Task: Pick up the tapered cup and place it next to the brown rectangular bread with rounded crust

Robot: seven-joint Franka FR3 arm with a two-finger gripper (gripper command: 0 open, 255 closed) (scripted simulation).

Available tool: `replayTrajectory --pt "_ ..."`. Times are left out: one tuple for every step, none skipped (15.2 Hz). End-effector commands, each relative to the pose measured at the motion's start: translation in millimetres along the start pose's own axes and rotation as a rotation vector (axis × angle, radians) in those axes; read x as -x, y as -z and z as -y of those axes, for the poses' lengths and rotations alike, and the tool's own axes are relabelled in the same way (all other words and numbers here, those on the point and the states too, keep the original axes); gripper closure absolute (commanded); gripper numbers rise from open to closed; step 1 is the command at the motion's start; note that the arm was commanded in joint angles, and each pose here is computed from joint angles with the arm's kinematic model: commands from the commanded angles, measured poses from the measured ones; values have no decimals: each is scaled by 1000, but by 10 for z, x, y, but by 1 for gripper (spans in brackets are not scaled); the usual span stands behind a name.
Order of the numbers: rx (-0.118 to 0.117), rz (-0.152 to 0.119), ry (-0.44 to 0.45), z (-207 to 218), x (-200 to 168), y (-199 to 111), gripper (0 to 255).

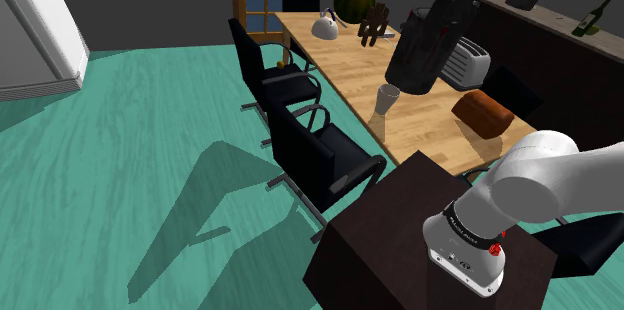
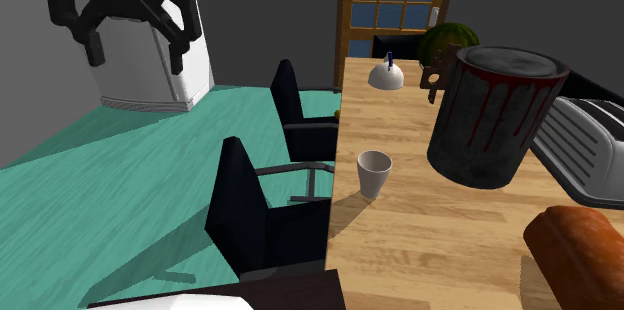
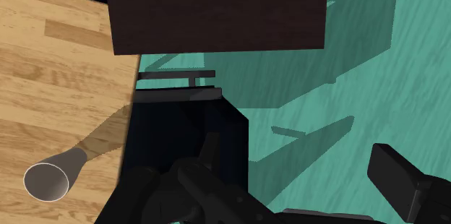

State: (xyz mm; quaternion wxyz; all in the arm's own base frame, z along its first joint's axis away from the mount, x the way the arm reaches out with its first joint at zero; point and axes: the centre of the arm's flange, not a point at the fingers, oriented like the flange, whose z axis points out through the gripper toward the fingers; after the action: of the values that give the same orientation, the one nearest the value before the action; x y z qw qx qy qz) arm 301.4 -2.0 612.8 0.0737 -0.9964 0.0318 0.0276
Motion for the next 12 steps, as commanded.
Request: replayTrajectory --pt "0 0 0 0 0 0 0" --pt "6 -1 1 -75 -60 -81 0" --pt "11 -2 1 -151 -120 -162 0" --pt "17 -2 2 -227 -180 -242 0" --pt "23 -3 3 -304 -240 -322 0" --pt "29 -4 3 -380 -301 -401 0" --pt "34 -5 4 -458 -361 -480 0" --pt "40 -6 5 -536 -422 -559 0" --pt "46 -6 5 -614 -483 -636 0" --pt "52 -7 6 -692 -544 -714 0" --pt "57 -8 6 -771 -604 -791 0" --pt "63 -9 7 -851 -666 -867 0"
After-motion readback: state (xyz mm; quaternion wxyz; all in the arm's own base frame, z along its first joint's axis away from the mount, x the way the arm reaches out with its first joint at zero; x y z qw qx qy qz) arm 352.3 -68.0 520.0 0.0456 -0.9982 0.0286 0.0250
